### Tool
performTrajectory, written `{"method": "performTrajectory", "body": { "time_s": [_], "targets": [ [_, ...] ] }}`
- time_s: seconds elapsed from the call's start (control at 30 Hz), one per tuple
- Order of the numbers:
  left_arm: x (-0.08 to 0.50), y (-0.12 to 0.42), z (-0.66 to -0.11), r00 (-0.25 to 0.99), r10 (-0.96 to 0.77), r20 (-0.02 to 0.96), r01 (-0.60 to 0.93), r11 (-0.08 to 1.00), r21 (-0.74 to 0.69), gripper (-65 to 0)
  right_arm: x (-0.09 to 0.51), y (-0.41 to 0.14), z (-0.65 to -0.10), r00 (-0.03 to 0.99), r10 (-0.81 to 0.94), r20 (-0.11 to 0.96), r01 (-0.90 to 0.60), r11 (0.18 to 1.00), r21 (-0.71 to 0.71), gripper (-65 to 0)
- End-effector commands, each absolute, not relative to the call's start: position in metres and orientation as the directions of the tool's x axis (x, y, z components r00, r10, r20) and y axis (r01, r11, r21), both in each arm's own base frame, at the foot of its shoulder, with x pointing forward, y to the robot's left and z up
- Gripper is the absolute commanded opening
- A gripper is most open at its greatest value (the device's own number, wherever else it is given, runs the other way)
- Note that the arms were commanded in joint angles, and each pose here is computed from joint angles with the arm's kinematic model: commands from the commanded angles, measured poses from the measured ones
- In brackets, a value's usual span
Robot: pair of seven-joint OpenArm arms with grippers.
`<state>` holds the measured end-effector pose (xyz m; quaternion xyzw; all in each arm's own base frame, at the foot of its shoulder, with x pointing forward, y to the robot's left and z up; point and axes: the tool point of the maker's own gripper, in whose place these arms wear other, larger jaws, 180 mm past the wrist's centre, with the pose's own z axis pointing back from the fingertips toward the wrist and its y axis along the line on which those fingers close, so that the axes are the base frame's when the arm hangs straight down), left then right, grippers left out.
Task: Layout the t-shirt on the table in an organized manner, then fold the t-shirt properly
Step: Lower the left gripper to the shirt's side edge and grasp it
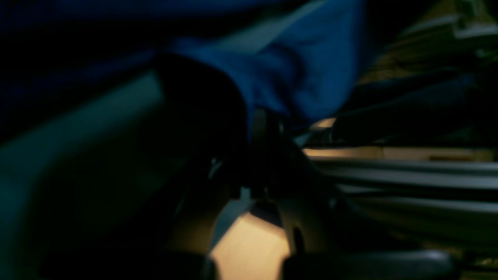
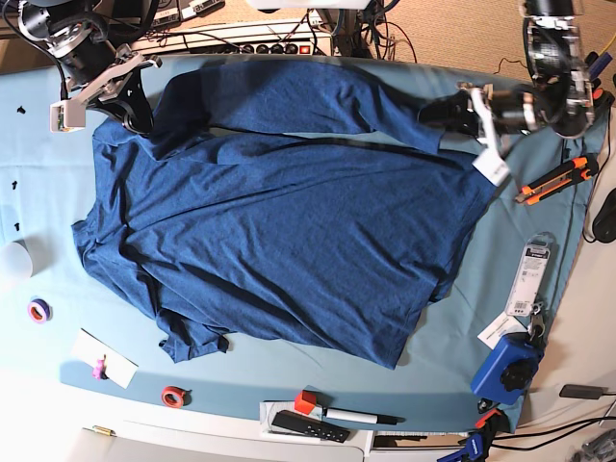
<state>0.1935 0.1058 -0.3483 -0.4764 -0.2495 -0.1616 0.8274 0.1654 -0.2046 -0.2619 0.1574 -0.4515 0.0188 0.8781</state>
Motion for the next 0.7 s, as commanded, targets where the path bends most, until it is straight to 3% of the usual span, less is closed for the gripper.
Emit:
{"method": "performTrajectory", "body": {
  "time_s": [0.0, 0.33, 0.53, 0.67],
  "targets": [
    [0.202, 0.109, -0.331, 0.784, -0.027, 0.62, 0.552, 0.486, -0.677, -65.0, 0.169, -0.204, -0.253, 0.56, -0.102, 0.822, -0.192, 0.95, 0.248, -65.0],
    [0.239, 0.127, -0.274, 0.614, -0.03, 0.789, 0.667, 0.554, -0.498, -65.0, 0.17, -0.206, -0.253, 0.56, -0.096, 0.823, -0.185, 0.954, 0.237, -65.0],
    [0.279, 0.138, -0.252, 0.506, -0.01, 0.863, 0.672, 0.631, -0.387, -65.0, 0.181, -0.235, -0.265, 0.606, -0.026, 0.795, -0.084, 0.992, 0.096, -65.0],
    [0.294, 0.148, -0.252, 0.477, -0.041, 0.878, 0.649, 0.69, -0.32, -65.0, 0.191, -0.246, -0.26, 0.578, -0.01, 0.816, -0.046, 0.998, 0.045, -65.0]
  ]
}}
